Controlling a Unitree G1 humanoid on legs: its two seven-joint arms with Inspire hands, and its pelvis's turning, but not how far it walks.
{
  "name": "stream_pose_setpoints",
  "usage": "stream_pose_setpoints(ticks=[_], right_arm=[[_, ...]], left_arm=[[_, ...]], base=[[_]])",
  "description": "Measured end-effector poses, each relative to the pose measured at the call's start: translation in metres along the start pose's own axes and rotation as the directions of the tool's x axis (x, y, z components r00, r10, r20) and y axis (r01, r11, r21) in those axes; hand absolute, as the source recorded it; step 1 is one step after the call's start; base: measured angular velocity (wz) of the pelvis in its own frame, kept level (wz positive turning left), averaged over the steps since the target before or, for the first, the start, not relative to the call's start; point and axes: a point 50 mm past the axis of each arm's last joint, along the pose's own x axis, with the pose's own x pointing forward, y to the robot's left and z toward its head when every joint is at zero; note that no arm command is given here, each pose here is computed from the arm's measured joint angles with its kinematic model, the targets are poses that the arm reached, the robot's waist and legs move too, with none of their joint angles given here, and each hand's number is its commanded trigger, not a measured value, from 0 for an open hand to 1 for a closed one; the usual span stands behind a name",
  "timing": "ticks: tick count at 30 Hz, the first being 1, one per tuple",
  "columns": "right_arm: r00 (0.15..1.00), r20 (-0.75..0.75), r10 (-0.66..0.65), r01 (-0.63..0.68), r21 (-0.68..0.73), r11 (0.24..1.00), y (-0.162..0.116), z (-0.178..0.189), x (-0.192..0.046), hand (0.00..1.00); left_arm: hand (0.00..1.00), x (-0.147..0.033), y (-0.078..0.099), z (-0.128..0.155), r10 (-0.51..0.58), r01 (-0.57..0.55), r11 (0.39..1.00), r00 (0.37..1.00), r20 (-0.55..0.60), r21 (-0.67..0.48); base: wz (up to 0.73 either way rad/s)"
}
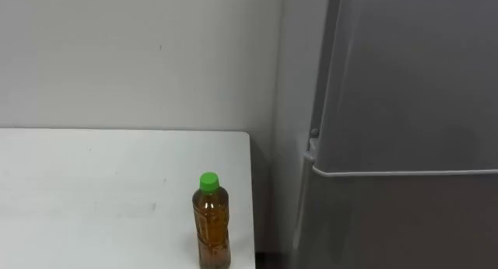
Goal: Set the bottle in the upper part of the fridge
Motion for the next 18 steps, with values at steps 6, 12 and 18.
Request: stream_pose_setpoints(ticks=[6,12,18], right_arm=[[1.0,0.0,0.001,-0.001,0.002,1.0,0.0,-0.0002,0.0,0.0],[1.0,-0.001,0.005,-0.005,0.0,1.0,0.0006,-0.0003,0.0001,0.0],[1.0,0.0,0.007,-0.007,-0.001,1.0,0.0006,-0.0001,0.0001,0.0]], left_arm=[[0.0,0.0001,-0.0003,0.0007,0.001,-0.001,1.0,1.0,0.002,0.0],[0.0,0.0001,-0.0007,0.0023,-0.001,0.001,1.0,1.0,0.01,0.015],[0.0,0.0,-0.0007,0.0019,-0.001,0.001,1.0,1.0,0.009,0.015]], base=[[0.04],[0.03],[0.0]])
